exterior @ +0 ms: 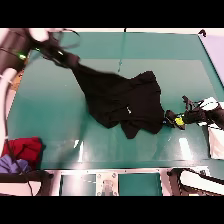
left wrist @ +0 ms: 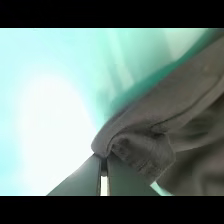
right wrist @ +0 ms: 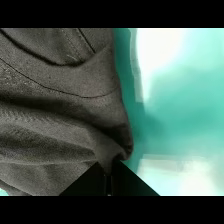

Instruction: Fold the shirts.

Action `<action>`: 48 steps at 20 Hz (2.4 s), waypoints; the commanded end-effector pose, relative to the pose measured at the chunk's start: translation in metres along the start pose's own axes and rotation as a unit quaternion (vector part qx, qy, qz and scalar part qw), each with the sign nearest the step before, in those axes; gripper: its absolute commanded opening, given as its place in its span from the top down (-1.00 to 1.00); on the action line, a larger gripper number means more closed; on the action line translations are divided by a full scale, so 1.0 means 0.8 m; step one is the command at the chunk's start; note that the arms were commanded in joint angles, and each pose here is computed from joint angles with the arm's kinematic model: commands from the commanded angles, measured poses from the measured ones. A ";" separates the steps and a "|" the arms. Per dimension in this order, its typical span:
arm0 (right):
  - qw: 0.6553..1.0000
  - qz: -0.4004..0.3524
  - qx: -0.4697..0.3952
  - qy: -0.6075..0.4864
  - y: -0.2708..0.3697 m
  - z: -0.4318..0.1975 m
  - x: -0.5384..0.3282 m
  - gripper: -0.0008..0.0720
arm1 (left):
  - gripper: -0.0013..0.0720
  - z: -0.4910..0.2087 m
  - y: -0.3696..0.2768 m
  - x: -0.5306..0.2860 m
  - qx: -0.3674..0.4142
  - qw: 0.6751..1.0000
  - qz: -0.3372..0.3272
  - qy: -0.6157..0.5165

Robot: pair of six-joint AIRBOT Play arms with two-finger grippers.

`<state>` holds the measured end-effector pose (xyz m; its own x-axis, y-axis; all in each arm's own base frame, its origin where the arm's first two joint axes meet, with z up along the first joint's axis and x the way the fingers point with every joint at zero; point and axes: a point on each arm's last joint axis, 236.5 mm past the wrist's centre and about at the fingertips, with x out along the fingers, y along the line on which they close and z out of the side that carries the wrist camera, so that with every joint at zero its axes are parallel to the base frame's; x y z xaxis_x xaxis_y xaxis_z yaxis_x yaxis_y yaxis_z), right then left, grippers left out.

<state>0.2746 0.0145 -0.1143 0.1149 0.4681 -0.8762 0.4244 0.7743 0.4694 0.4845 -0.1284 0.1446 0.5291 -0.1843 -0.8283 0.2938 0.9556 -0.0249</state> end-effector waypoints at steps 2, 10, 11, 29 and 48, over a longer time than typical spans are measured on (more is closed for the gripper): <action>1.000 -0.005 0.001 0.001 -0.004 0.000 0.002 0.94 | 0.89 0.084 0.088 -0.004 -0.067 0.986 -0.031 -0.153; 1.000 -0.002 0.002 0.002 -0.002 -0.001 0.002 0.94 | 0.80 0.060 0.074 0.128 -0.108 0.983 -0.105 -0.104; 1.000 -0.001 0.003 0.003 -0.001 -0.001 0.002 0.94 | -0.31 0.058 0.075 0.131 -0.111 0.983 -0.104 -0.102; 1.000 0.003 0.004 -0.005 0.001 0.004 0.002 0.94 | -0.62 -0.023 -0.250 0.147 0.240 0.968 -0.077 0.003; 1.000 0.005 0.004 -0.005 0.002 0.003 0.002 0.95 | 0.90 -0.042 -0.166 0.160 0.260 0.953 0.124 0.090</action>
<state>0.2778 0.0150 -0.1156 0.1270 0.4705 -0.8732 0.4318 0.7663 0.4757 0.4799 -0.3202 -0.0283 0.4687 0.0035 -0.8833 0.6524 0.6729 0.3488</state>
